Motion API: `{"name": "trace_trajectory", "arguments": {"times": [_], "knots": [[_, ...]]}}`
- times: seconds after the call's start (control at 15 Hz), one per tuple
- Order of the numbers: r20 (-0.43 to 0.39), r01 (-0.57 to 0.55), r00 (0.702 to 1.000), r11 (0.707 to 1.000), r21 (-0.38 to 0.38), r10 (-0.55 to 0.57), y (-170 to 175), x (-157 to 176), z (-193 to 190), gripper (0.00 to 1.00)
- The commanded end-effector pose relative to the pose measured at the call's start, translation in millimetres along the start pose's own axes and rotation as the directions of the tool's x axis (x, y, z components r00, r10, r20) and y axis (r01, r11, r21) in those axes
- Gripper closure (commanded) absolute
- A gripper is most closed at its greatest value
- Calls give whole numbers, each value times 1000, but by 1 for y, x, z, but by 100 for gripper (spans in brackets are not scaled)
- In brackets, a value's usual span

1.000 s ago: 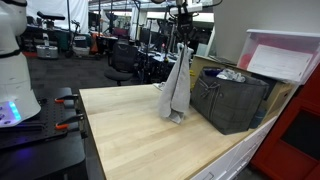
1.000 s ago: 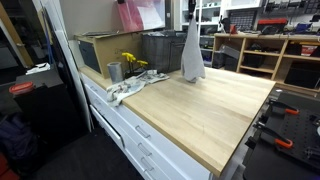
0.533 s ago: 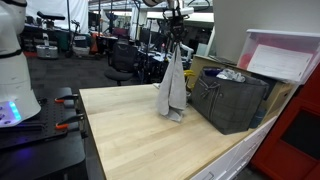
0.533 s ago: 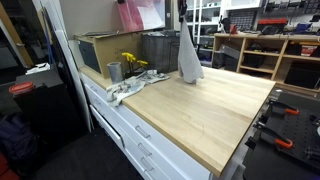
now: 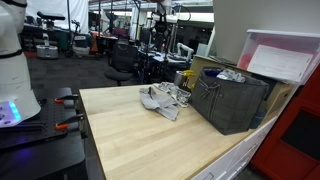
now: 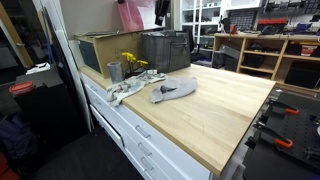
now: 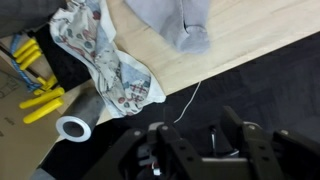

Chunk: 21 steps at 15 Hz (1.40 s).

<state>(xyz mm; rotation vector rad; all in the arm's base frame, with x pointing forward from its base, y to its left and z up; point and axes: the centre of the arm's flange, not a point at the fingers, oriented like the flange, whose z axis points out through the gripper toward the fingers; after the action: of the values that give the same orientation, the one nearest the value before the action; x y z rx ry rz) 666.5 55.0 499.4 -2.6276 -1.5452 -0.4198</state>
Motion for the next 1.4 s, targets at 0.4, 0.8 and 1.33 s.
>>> {"name": "trace_trajectory", "arguments": {"times": [0.4,0.8,1.33], "knots": [[73,-13,997,999,50,10,60,-66,41,0],[199,-69,978,996,57,56,88,-111,134,0],[357,-234,917,964,122,178,85,-181,256,0]]}}
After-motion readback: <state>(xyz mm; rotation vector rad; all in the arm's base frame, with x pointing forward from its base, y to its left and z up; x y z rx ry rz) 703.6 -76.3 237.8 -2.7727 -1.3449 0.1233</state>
